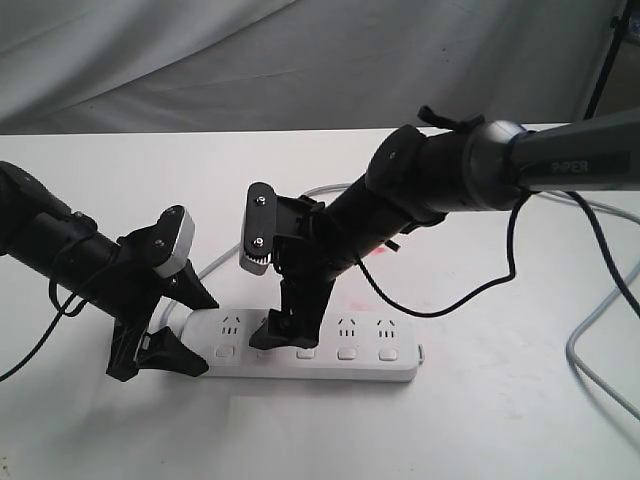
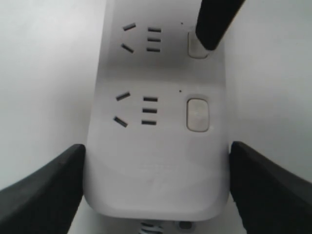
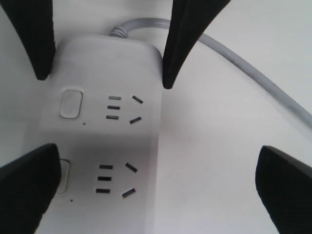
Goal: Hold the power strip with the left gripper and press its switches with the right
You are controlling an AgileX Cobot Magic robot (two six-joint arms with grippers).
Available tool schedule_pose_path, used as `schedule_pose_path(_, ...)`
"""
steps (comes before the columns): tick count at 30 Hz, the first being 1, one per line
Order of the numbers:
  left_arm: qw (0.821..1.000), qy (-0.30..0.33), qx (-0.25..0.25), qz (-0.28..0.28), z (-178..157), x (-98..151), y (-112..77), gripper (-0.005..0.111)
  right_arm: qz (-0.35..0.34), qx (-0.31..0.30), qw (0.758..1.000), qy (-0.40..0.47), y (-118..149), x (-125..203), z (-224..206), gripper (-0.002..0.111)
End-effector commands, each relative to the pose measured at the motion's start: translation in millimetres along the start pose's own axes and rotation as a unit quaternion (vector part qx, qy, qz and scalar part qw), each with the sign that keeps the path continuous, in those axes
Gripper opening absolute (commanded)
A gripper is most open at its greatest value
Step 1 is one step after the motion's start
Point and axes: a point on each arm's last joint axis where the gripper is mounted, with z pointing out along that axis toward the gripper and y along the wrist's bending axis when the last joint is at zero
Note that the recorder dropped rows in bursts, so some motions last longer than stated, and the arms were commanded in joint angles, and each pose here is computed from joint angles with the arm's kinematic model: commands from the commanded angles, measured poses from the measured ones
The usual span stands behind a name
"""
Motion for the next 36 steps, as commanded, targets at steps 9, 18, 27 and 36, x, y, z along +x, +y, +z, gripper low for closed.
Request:
schedule_pose_path(9,1.0,-0.001,0.0,-0.001,2,-1,-0.7,0.014,-0.002,-0.002,1.0,0.008,2,2,3,0.105)
schedule_pose_path(18,1.0,-0.001,0.0,-0.001,2,-1,-0.7,0.014,-0.021,-0.012,0.999,0.032,4,11,13,0.105)
schedule_pose_path(27,1.0,-0.001,0.0,-0.001,2,-1,-0.7,0.014,-0.043,-0.016,0.997,0.061,9,16,25,0.105)
schedule_pose_path(36,1.0,-0.001,0.0,-0.001,2,-1,-0.7,0.014,-0.046,-0.011,0.996,0.069,10,16,28,0.105)
